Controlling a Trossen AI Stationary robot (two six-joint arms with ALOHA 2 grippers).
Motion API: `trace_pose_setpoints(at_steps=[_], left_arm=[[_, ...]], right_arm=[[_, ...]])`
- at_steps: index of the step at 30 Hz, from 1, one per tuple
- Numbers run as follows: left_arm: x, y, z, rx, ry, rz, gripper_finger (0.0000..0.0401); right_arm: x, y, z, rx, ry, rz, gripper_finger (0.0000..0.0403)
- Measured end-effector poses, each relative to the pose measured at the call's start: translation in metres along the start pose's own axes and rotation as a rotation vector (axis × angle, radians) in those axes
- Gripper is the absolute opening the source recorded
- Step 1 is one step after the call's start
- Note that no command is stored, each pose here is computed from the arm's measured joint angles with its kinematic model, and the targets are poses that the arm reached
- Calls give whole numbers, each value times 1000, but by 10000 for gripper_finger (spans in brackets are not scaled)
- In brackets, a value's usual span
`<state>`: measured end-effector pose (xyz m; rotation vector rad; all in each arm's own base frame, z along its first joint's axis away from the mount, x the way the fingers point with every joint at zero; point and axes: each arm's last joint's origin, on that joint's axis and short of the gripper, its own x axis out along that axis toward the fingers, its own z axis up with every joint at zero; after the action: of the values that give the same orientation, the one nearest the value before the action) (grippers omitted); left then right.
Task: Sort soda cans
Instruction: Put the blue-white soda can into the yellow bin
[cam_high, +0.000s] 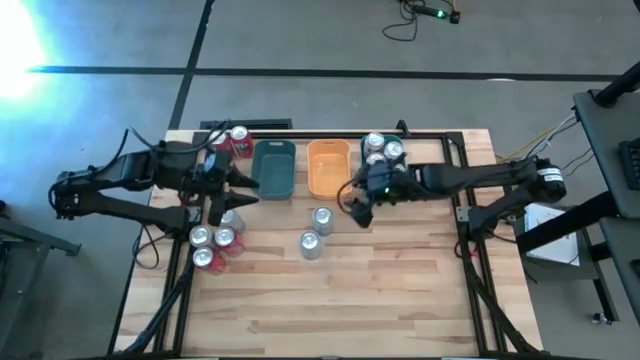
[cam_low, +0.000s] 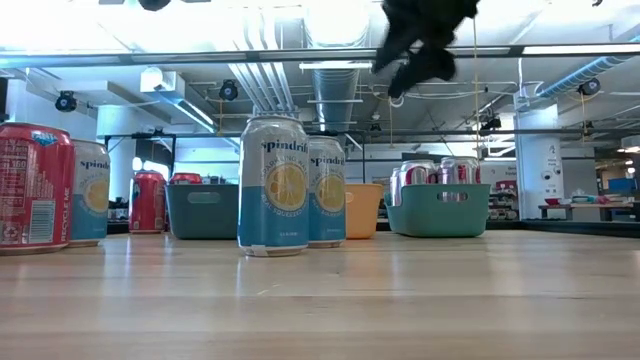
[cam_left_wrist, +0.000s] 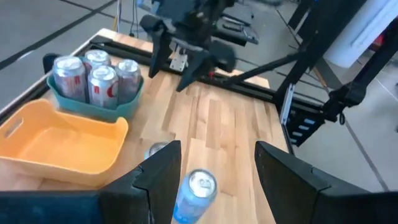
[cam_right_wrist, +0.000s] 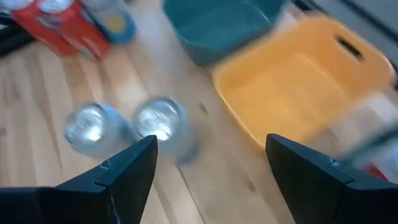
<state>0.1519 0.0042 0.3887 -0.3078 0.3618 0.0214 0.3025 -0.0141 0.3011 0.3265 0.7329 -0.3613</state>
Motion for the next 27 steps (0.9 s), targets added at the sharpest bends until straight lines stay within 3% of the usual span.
trace_pose_setpoints(at_steps=[3,9,14,21,27], left_arm=[[6,1,-7,-4,33,-32,190],[19,4,-21,-54,108,-74,190],[29,6,-30,-99,153,-71,190],[37,1,-30,-116,153,-103,190],[38,-9,-32,-114,167,-149,190]], right_arm=[[13,18,-1,-48,-52,11,296],[38,32,-7,-77,-14,-18,325],[53,46,6,-229,5,4,363],[83,51,21,-381,124,52,379],[106,41,18,-372,246,123,380]])
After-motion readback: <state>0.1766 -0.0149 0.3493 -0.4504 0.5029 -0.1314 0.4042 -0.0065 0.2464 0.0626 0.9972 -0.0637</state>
